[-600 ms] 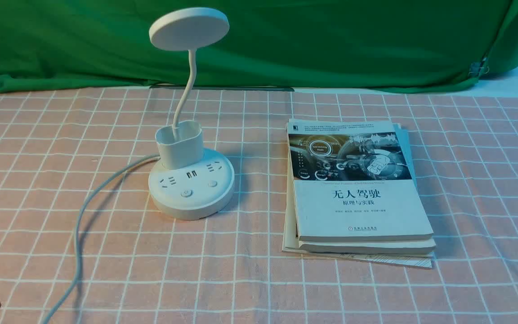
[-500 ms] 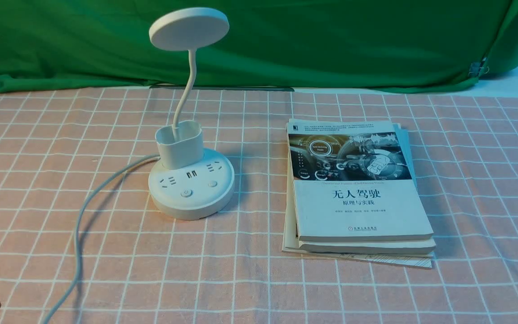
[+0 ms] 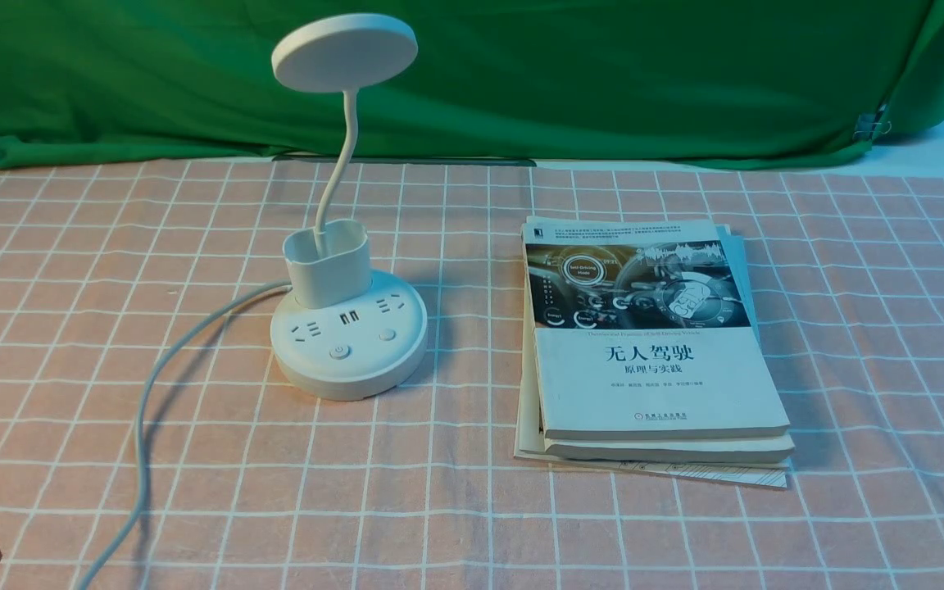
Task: Turn on the table lamp on the pink coffee tablecloth with your hand.
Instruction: 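Press the power button on the lamp base to turn the lamp on with the left gripper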
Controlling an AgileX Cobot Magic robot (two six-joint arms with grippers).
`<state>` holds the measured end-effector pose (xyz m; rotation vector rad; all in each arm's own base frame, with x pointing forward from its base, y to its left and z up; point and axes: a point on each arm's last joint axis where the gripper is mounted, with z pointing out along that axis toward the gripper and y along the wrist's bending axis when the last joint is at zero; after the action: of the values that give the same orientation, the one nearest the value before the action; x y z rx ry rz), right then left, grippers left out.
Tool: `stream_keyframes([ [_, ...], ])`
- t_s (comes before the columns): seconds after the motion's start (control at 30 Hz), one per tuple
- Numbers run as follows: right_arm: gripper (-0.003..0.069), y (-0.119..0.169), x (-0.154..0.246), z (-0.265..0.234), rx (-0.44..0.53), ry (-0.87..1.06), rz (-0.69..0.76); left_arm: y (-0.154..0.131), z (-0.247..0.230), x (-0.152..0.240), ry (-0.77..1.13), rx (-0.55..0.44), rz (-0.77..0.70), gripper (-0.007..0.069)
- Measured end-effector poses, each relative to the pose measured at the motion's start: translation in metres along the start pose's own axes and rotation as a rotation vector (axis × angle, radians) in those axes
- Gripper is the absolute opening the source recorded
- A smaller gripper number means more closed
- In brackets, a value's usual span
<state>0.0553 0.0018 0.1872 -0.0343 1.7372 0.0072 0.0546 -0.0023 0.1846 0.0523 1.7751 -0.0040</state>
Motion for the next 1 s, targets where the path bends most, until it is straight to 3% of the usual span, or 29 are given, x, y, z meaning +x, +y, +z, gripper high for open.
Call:
stream_keyframes([
  [0.8, 0.0239, 0.000, 0.000, 0.000, 0.000, 0.000, 0.000, 0.000, 0.000, -0.001, -0.010, -0.005, 0.017, 0.0242],
  [1.0, 0.0239, 0.000, 0.000, 0.000, 0.000, 0.000, 0.000, 0.002, -0.004, -0.028, -0.310, -0.031, 0.036, 0.0242],
])
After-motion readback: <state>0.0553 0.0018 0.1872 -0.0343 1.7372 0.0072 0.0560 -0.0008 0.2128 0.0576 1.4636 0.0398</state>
